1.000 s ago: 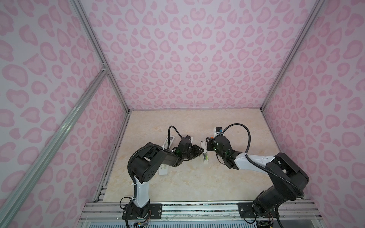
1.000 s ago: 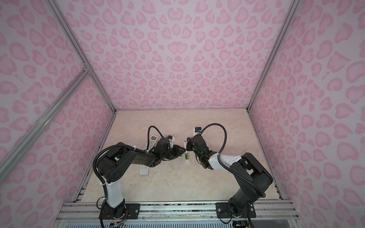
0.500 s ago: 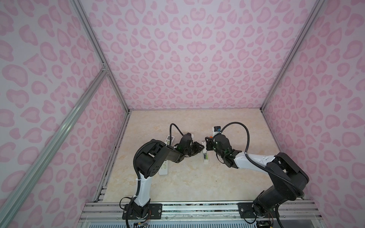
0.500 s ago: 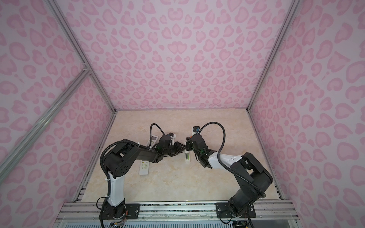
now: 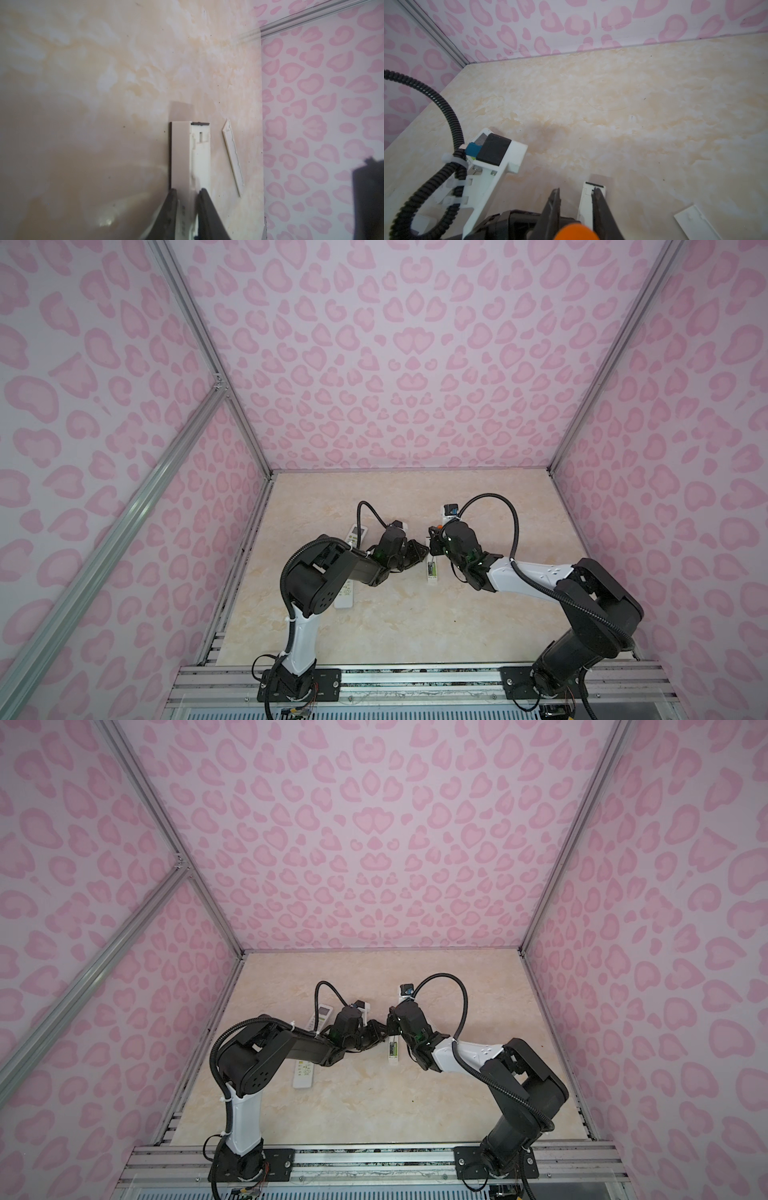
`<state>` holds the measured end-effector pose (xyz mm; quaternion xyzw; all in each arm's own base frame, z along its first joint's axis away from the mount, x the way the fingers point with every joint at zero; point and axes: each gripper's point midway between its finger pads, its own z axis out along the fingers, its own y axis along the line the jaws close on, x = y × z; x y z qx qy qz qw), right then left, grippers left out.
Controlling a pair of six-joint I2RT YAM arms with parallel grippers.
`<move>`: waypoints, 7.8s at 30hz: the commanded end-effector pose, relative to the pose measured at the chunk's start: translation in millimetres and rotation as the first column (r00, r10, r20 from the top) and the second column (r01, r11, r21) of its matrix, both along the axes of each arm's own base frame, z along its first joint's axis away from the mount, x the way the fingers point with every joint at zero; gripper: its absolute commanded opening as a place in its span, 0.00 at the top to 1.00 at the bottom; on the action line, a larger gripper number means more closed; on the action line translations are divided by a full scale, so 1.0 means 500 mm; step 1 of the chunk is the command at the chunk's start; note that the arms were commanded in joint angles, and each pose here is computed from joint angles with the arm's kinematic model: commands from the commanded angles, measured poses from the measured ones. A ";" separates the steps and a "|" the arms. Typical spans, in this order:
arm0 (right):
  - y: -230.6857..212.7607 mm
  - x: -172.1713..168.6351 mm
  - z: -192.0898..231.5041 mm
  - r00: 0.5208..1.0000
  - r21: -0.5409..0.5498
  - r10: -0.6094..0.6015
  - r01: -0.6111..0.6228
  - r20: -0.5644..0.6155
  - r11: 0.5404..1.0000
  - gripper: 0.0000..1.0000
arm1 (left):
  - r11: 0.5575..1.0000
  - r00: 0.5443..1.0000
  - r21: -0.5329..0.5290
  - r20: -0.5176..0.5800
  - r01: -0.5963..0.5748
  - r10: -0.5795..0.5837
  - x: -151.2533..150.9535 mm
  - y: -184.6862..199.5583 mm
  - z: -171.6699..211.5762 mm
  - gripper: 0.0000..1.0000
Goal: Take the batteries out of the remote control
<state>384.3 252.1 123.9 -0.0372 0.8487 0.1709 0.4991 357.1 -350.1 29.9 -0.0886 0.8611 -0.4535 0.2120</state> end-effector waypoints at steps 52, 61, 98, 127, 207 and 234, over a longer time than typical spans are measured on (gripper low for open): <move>-0.087 0.001 -0.035 0.980 0.269 -0.191 0.198 -0.052 0.942 1.00 | 0.996 0.993 0.071 -0.105 -0.046 0.053 -0.064 0.055 -0.044 0.86; -0.086 0.001 -0.029 0.981 0.268 -0.186 0.192 -0.045 0.944 1.00 | 0.996 0.993 0.079 -0.100 -0.050 0.057 -0.062 0.056 -0.044 0.86; -0.056 -0.006 -0.035 0.989 0.261 -0.121 0.138 -0.079 0.956 1.00 | 0.995 0.995 0.087 -0.085 -0.045 0.053 -0.062 0.054 -0.033 0.87; -0.103 0.007 -0.099 0.966 0.418 -0.170 0.237 -0.193 0.877 1.00 | 0.998 0.998 0.068 -0.066 -0.005 0.010 -0.063 0.037 -0.004 0.78; -0.036 -0.031 -0.029 0.996 0.062 -0.050 0.055 -0.069 0.997 1.00 | 0.990 0.988 0.113 -0.138 0.079 -0.063 -0.170 0.026 -0.011 0.84; -0.005 -0.012 -0.011 0.996 0.207 -0.033 0.051 -0.089 0.977 1.00 | 0.987 0.989 0.152 -0.141 0.057 -0.036 -0.179 0.049 -0.038 0.89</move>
